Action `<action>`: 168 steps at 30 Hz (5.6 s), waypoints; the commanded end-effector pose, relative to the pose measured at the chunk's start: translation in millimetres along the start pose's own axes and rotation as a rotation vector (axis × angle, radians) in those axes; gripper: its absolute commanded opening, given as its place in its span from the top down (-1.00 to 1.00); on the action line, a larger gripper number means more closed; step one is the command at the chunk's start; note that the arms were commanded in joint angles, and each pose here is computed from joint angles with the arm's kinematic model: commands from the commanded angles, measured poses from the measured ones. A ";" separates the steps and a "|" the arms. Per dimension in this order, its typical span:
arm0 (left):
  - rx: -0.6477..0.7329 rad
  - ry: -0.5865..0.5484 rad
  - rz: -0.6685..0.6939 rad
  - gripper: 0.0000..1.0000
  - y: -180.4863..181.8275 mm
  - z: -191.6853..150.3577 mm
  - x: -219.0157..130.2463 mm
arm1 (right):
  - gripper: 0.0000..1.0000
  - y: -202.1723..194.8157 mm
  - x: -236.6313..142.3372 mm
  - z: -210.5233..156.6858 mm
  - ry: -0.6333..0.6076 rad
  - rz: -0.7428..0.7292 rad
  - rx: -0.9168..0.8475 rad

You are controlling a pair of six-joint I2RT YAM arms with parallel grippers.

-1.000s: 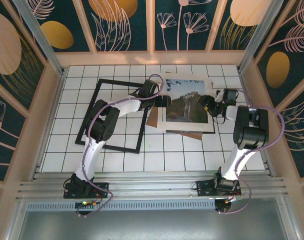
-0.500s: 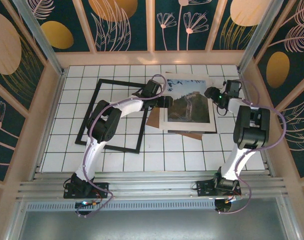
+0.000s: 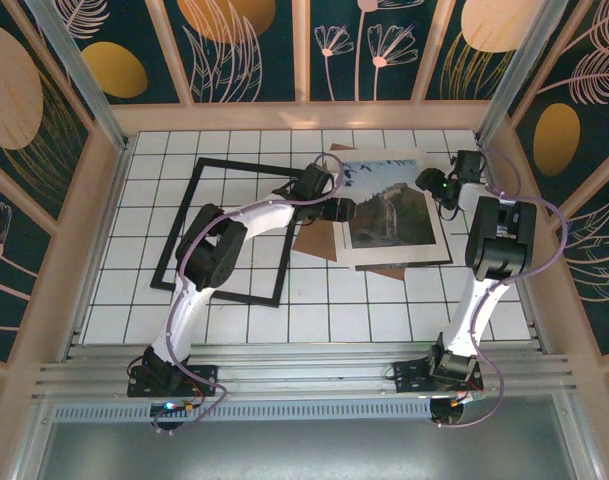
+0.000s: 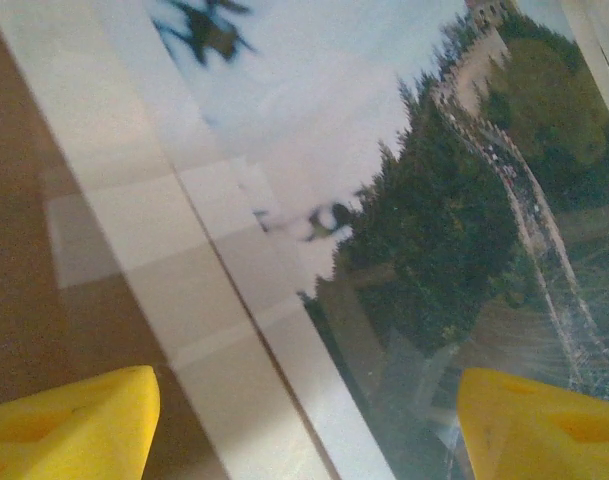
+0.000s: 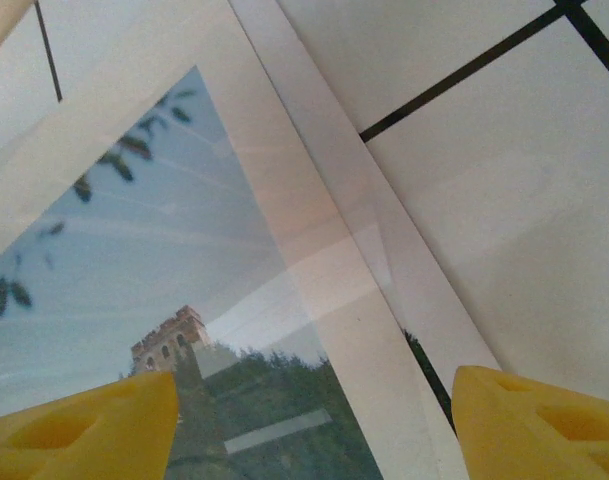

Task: Put the photo into the frame

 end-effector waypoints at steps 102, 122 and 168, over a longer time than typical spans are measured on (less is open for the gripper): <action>-0.336 -0.534 -0.106 -0.92 112.2 100.3 -209.9 | 1.00 202.9 -266.9 38.8 -0.443 0.789 -0.475; -0.368 -0.444 -0.450 -0.97 131.3 71.1 -231.4 | 1.00 253.6 -258.5 36.2 -0.372 0.878 -0.554; -0.454 -0.247 -0.859 -0.98 90.8 93.6 -194.4 | 1.00 290.9 -284.4 38.5 -0.280 1.162 -0.592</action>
Point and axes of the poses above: each hand's point on the last joint's axis, 136 mm out from that joint toward the fingers, its own x axis out along the fingers, its own y axis along the line the jaws close on, z = x × y, the point moved 10 cm from there along -x, back along the fingers, and after that the axes turned 14 degrees about -x, right-handed, at the moved point
